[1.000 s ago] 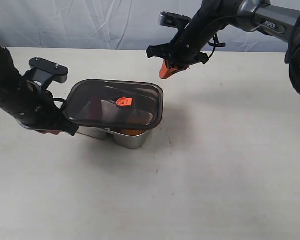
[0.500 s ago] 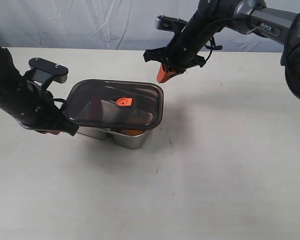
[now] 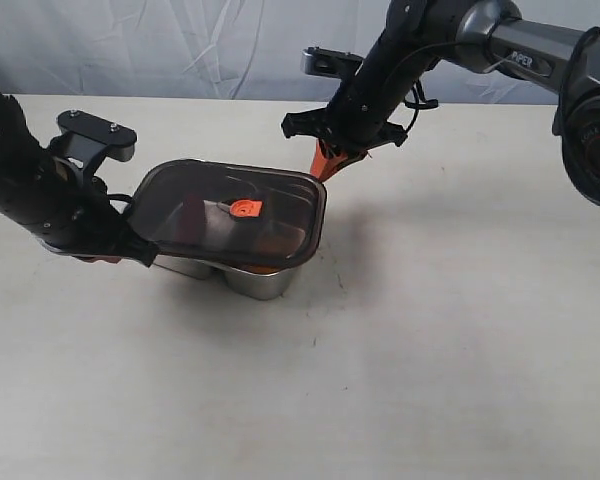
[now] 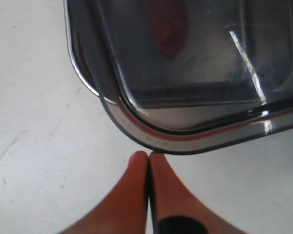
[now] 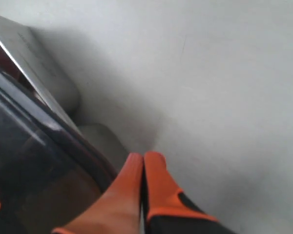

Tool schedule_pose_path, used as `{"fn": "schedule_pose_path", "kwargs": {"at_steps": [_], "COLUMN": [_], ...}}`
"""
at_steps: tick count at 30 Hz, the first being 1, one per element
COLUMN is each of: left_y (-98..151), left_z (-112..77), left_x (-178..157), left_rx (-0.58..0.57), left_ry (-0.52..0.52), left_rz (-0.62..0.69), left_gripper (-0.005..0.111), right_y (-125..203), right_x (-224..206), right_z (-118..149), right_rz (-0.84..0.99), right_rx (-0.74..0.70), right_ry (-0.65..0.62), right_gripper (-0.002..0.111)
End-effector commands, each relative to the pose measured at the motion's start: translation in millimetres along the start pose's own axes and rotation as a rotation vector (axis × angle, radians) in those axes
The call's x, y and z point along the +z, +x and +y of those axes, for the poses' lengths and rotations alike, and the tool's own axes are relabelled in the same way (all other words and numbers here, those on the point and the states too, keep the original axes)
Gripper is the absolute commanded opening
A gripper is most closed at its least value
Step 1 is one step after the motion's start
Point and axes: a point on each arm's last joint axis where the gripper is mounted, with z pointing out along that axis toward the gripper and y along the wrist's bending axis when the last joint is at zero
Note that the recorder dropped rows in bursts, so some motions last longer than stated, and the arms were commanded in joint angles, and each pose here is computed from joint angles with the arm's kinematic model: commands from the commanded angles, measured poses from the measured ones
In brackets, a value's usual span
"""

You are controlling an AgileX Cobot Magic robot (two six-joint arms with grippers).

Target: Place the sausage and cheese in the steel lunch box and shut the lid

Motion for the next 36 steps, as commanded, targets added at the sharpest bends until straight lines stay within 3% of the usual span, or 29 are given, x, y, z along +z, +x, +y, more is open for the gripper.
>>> {"fn": "schedule_pose_path", "kwargs": {"at_steps": [1,19,36], "left_y": [-5.4,-6.5,-6.5], "left_z": [1.4,6.4,6.5], "left_x": [-0.4,-0.6,-0.6], "left_rx": [-0.001,0.027,0.03], "left_ry": [-0.012,-0.067,-0.069], "left_rz": [-0.046,-0.057,-0.057], "left_gripper": [0.0,0.0,0.0], "right_y": [1.2,0.6,6.8], "right_x": [-11.7,-24.1,-19.2], "right_z": [5.8,25.0,20.9], "right_rz": [0.014,-0.005,0.068], "right_rx": [-0.012,-0.045,-0.103], "right_ry": [-0.007,-0.036,0.127], "right_gripper": [-0.001,-0.001,-0.001]}}
